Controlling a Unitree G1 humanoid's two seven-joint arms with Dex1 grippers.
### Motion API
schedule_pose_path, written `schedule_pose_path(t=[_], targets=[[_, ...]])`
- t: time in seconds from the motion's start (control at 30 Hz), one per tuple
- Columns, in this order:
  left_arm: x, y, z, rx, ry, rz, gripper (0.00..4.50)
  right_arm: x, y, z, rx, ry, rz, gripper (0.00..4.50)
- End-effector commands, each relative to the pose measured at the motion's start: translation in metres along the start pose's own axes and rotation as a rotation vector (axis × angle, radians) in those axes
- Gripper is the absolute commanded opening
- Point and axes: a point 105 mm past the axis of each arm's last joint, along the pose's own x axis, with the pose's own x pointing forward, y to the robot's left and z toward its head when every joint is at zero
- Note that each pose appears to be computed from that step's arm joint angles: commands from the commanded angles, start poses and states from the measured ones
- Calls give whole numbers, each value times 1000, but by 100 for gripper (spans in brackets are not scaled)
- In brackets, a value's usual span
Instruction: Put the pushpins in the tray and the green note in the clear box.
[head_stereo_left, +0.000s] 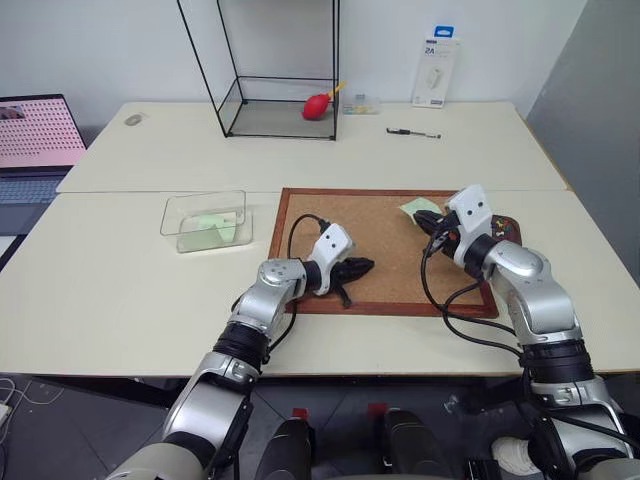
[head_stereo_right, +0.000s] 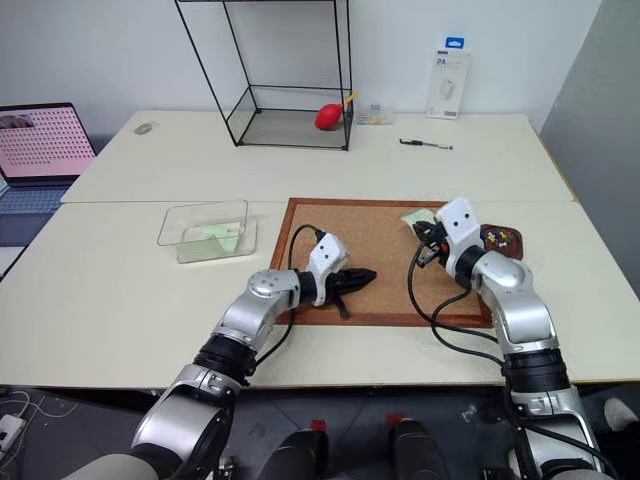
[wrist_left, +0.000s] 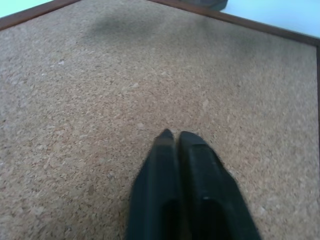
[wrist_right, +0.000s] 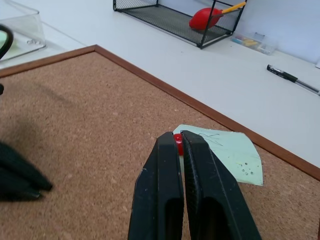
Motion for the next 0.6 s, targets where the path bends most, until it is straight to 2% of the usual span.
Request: schedule_pose_path(t=[0.03,0.2,0.27,0.4,0.6], targets=[[-9,4,43,13,-122,23,125,-3,5,22,-85,-68,24,0],[-15,9,54,-72,-161,75,215,-1,9,24,-101,-78,34,0],[-17,9,55,-51,-158,85,252,-1,10,26,-103,-81,39,0],[-15,10,56,128,-130,103,320,0,10,29,-77,-74,47,0],[-5,16,59,296,-122,111,422,0,9,34,-21,-36,51,0]])
